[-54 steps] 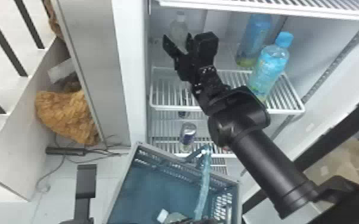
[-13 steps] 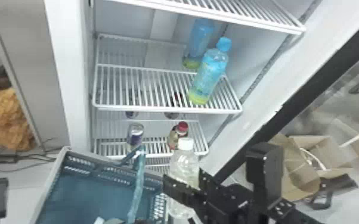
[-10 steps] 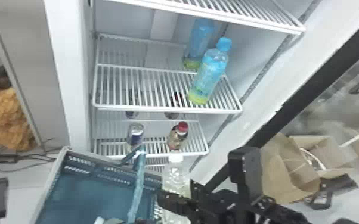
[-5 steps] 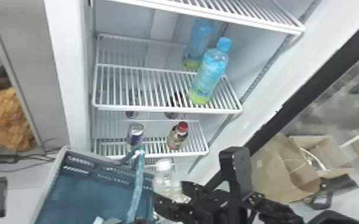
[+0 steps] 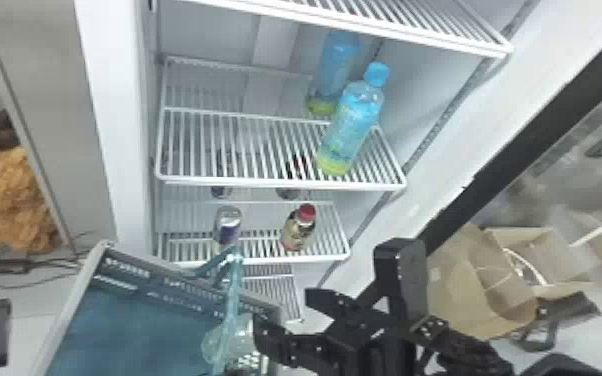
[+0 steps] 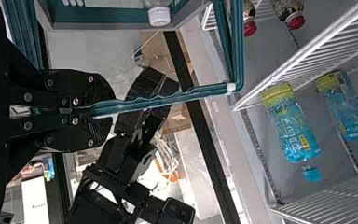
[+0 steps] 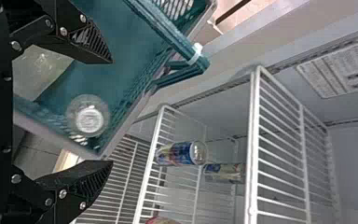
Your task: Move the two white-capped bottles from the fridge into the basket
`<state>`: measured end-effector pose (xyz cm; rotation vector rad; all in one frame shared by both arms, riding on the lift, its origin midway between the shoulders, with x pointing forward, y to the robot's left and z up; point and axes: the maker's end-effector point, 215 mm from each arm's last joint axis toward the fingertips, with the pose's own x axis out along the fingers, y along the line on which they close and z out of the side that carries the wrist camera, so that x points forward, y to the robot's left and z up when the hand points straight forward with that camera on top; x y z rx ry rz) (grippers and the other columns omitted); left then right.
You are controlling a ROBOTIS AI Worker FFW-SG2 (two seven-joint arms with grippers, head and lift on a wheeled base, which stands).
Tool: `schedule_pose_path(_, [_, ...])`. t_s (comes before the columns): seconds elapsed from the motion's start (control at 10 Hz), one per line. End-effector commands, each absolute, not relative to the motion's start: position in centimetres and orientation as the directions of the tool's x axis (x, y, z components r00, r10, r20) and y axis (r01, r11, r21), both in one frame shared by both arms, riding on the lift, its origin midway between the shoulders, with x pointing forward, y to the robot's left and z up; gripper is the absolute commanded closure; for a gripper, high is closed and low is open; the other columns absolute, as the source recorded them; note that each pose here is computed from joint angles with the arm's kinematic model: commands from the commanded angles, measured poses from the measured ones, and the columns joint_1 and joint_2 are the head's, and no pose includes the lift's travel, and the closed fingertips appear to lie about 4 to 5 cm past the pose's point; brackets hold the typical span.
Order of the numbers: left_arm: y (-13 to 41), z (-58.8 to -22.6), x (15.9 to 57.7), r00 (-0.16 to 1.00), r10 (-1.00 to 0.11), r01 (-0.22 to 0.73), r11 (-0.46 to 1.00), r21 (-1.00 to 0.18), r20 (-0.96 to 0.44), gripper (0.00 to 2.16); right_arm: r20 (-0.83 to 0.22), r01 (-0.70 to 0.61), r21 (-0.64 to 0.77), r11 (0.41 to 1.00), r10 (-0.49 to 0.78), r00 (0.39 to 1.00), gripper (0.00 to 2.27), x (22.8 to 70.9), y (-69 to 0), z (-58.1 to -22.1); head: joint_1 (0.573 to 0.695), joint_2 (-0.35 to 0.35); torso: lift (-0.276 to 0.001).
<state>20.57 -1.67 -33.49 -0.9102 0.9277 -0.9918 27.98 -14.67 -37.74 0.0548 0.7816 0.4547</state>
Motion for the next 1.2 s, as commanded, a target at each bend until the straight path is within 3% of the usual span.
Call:
schedule_pose_path(0.0, [-1.6, -33.6, 20.5, 0.267, -0.941, 0.266, 0.281, -0.922, -0.209, 1.19, -0.64, -0.376, 0.205, 0.903, 0.415, 0.646, 0.32, 28.6, -14.7, -36.9, 0.695, -0.35, 0.0])
schedule_pose_path(0.3, [-1.6, -33.6, 20.6, 0.27, -0.94, 0.267, 0.281, -0.922, -0.208, 1.19, -0.539, -0.36, 0.154, 0.92, 0.384, 0.75, 0.32, 30.3, -15.0, -33.5, 0.695, -0.35, 0.0])
schedule_pose_path(0.6, [-1.6, -33.6, 20.6, 0.27, -0.94, 0.267, 0.281, -0.922, -0.208, 1.19, -0.312, -0.31, 0.115, 0.944, 0.331, 0.891, 0.29, 33.3, -15.9, -27.5, 0.695, -0.35, 0.0])
schedule_pose_path(0.9, [-1.7, -33.4, 20.7, 0.267, -0.941, 0.272, 0.279, -0.921, -0.206, 1.19, -0.09, -0.221, 0.052, 0.974, 0.225, 0.97, 0.24, 36.0, -19.4, -24.7, 0.695, -0.35, 0.0])
schedule_pose_path(1.1, [-1.6, -33.8, 20.7, 0.269, -0.939, 0.269, 0.288, -0.919, -0.215, 1.19, -0.06, -0.186, 0.038, 0.982, 0.188, 0.98, 0.22, 36.5, -21.1, -26.2, 0.695, -0.35, 0.0])
